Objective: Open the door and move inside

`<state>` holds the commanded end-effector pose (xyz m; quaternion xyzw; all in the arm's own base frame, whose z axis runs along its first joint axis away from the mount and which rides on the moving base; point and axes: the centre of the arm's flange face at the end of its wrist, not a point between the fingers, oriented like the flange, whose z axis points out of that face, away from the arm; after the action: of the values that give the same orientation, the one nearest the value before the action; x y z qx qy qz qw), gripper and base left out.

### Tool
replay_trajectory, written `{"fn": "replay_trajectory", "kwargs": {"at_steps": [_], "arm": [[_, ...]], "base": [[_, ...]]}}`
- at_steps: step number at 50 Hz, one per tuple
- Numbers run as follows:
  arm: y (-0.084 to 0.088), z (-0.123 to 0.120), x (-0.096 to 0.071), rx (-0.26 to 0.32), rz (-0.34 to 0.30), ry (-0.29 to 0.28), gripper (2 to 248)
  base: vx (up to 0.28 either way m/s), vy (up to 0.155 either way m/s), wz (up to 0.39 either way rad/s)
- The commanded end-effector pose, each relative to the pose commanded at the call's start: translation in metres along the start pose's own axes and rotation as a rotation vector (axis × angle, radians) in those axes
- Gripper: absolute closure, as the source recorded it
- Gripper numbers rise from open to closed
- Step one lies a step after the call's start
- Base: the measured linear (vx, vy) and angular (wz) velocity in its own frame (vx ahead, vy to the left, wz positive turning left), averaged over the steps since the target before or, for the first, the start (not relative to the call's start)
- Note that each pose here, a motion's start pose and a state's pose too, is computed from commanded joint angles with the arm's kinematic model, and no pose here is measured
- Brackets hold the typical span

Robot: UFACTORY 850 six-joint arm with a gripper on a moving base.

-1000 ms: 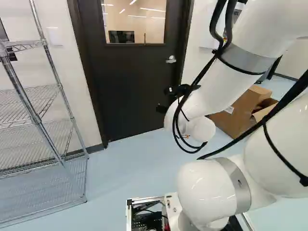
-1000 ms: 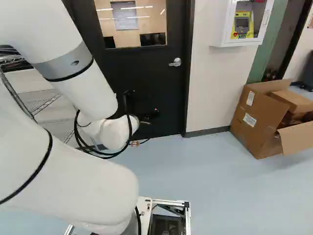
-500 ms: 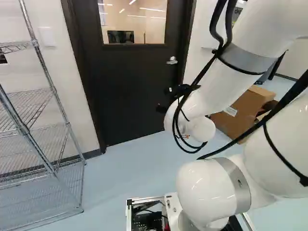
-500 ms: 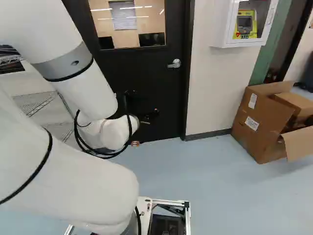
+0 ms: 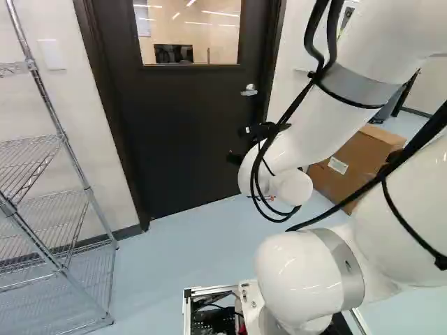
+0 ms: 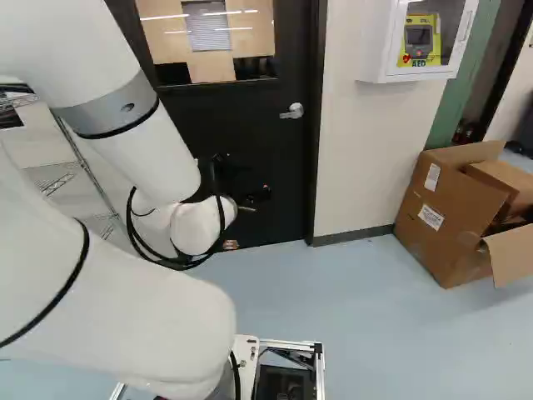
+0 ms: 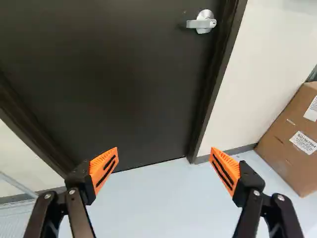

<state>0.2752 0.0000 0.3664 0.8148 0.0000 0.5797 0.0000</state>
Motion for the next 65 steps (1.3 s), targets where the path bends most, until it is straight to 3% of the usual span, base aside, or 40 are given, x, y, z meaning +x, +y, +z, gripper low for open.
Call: {"fn": "replay_trajectory", "kwargs": {"at_steps": [25,65], "arm": [[0.0000,0.0000,0.0000,0.000,0.000,0.000,3],[0.0000,0.0000,0.0000,0.000,0.000,0.000,3]], "base": [[0.147,-0.055,0.003],[0.153,-0.039,0.145]]}}
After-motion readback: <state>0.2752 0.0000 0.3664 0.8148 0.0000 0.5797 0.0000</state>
